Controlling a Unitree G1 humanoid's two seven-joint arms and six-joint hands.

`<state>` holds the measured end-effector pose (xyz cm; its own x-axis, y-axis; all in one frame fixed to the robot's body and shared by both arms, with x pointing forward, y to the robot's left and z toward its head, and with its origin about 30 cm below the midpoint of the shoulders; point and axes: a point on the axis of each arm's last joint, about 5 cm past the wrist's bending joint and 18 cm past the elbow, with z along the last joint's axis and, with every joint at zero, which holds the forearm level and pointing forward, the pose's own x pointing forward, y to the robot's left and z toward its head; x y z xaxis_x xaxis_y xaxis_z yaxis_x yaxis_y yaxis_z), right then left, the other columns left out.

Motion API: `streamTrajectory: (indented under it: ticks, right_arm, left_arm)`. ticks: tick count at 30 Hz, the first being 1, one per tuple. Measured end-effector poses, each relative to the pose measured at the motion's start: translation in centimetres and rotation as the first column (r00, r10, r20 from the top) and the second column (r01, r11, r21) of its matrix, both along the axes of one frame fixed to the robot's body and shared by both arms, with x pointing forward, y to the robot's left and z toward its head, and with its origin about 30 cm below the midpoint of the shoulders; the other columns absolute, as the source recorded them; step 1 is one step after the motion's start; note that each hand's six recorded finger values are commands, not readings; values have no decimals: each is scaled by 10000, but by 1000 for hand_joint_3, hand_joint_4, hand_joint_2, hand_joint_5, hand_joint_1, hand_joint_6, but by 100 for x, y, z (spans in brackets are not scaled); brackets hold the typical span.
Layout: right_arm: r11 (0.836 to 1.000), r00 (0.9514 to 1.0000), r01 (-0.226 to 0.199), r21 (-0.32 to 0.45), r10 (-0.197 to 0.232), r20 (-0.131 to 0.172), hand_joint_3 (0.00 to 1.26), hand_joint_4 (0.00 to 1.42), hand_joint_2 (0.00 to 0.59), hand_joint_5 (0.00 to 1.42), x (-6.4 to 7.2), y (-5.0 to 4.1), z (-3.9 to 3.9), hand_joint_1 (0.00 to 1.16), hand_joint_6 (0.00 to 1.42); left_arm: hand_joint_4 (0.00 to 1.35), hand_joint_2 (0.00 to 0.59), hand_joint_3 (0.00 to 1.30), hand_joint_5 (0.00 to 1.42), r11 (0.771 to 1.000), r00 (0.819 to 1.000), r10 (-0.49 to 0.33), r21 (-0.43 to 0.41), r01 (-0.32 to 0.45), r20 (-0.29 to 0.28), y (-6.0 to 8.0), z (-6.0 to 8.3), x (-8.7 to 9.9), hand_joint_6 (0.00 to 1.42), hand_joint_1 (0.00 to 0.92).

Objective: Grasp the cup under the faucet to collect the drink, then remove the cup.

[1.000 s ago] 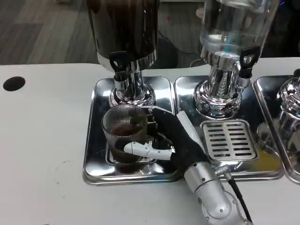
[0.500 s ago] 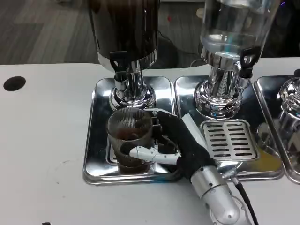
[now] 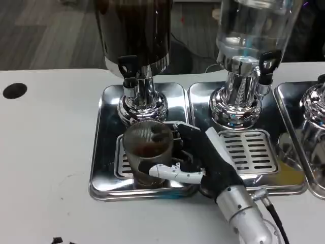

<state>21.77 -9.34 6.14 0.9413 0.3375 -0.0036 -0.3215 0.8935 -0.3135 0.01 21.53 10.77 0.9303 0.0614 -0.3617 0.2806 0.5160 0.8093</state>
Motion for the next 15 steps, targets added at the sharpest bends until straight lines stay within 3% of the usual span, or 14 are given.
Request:
streamTrajectory:
  ticks: [15]
  right_arm:
    - [9999, 9999, 96, 140, -97, 76, 441, 466, 52, 458, -66, -146, 22, 722, 327]
  left_arm:
    - [120, 113, 283, 231, 9998, 9999, -155, 121, 154, 29, -44, -27, 99, 461, 0]
